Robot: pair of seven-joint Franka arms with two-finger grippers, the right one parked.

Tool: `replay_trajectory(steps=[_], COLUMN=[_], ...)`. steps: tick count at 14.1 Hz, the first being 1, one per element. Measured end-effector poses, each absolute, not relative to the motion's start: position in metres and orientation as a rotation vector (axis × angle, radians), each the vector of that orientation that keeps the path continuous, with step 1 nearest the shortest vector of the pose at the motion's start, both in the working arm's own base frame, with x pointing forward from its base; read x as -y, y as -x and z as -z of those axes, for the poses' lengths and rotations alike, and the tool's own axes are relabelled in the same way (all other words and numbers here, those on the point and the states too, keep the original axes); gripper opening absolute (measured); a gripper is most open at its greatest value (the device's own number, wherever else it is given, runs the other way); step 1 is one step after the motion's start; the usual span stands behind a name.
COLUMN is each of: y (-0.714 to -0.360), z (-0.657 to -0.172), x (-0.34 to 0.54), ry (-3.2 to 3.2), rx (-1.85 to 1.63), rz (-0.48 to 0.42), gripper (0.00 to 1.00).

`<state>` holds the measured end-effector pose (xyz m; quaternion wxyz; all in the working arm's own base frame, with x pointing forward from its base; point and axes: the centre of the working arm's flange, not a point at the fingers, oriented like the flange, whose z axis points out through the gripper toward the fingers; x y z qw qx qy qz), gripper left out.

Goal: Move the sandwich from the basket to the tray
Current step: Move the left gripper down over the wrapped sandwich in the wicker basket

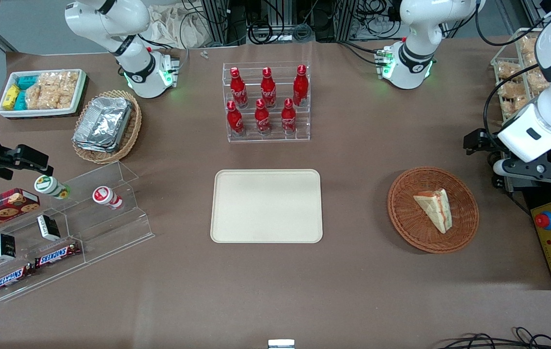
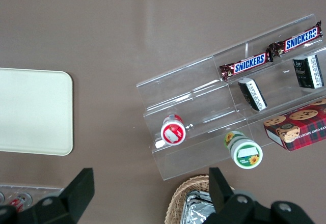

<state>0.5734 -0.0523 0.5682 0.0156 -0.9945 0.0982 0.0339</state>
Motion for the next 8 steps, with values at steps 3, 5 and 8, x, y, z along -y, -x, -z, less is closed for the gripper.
replay_trajectory(steps=[3, 5, 8], y=[-0.576, -0.579, -0.588], z=[-0.561, -0.556, -0.535], x=[0.052, 0.051, 0.045], ry=[3.096, 3.100, 3.113], rx=[-0.308, -0.286, -0.071], rz=[-0.124, -0.138, -0.172], gripper=[1.00, 1.00, 1.00])
